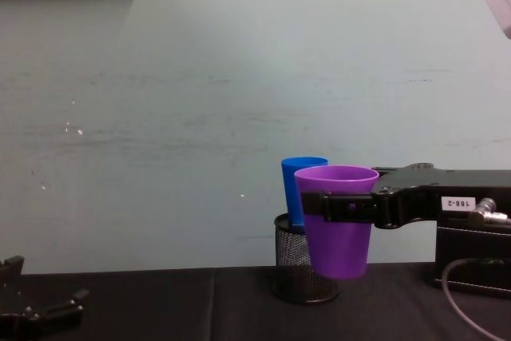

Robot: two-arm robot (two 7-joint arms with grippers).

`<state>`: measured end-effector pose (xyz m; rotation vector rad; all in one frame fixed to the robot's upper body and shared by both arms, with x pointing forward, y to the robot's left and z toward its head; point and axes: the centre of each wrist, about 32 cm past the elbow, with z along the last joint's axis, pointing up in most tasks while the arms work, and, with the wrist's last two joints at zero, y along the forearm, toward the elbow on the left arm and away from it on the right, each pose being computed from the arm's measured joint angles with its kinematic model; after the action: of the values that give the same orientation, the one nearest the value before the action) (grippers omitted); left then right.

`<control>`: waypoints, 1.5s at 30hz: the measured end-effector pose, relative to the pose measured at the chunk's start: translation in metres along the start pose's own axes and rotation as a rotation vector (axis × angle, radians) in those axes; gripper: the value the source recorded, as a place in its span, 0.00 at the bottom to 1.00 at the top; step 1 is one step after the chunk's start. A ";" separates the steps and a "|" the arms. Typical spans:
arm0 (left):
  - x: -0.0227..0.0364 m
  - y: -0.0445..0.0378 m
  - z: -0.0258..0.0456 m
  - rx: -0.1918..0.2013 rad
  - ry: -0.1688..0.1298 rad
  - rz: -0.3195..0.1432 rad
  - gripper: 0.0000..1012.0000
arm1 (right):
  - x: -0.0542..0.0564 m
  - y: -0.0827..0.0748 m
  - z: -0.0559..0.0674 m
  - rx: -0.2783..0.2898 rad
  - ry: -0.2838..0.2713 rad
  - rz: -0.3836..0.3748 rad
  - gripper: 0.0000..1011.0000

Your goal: Pick up one cup with a gripper and tap it against the other cup.

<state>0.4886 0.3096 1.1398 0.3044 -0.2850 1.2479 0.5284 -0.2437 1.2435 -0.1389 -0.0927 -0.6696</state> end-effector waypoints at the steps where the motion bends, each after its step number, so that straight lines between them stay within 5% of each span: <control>1: 0.0000 0.0000 0.0000 0.000 0.000 0.000 1.00 | 0.000 0.000 0.000 0.000 0.000 0.000 0.72; 45: 0.0000 0.0000 0.0000 0.000 0.000 0.000 1.00 | 0.000 0.000 0.000 0.000 0.000 0.000 0.72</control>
<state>0.4886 0.3097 1.1398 0.3044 -0.2850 1.2479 0.5284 -0.2437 1.2435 -0.1389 -0.0927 -0.6697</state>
